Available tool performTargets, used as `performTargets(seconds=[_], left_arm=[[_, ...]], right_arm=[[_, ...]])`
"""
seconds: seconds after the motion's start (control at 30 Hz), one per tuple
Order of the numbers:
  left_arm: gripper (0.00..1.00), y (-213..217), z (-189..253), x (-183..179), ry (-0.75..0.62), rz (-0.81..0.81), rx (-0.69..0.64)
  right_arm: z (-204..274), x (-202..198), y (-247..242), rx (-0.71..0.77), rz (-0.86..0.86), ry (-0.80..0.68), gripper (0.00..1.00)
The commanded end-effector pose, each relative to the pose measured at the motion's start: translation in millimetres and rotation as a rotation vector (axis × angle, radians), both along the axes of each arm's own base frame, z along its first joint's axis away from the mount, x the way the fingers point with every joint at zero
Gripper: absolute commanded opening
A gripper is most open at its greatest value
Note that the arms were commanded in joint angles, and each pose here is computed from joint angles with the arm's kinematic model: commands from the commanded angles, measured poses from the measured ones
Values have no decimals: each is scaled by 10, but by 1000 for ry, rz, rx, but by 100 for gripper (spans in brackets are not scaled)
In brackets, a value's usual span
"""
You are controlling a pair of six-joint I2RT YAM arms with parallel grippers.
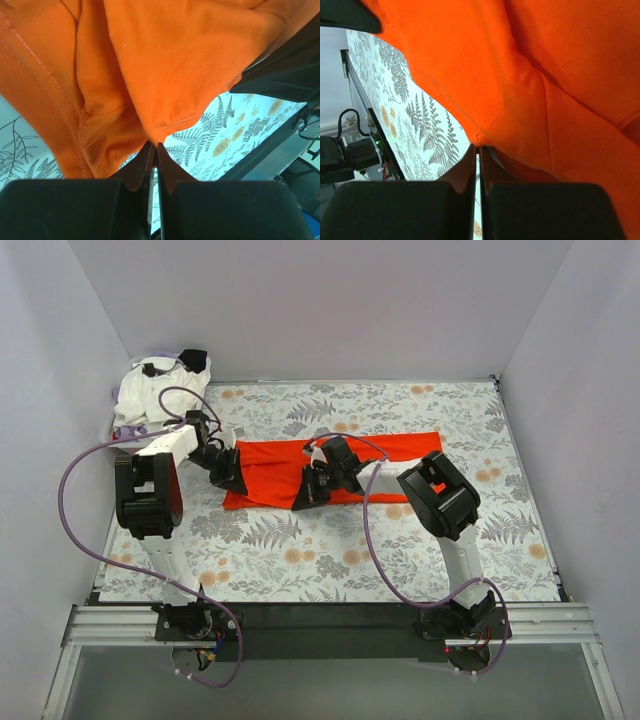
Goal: Fold and stack the t-shirts
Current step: Fold the tshirt
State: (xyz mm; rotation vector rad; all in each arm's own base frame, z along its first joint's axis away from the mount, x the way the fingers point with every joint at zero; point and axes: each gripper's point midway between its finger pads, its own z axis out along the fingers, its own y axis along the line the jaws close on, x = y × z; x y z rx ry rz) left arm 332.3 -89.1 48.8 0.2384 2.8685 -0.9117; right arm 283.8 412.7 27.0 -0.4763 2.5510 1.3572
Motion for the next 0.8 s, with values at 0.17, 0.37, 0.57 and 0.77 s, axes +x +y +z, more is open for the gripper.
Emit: performTargets(seconds=[0.17,0.37,0.57,0.77], left_arm=[[0,-81,493,322,-130,-16,-52],[0,-113,516,654,-157,-4,-72],[0,-130,450,1016,-180,8,-82],[0,-143,397,1294,-194,24,-97]], right_arm=[[749,401,76,124,-6,-180,1],[781,640,46,134,-22,-219,1],[655,848,-28,118,-49,-227,1],[630,999,-69,120,-63,-236,1]])
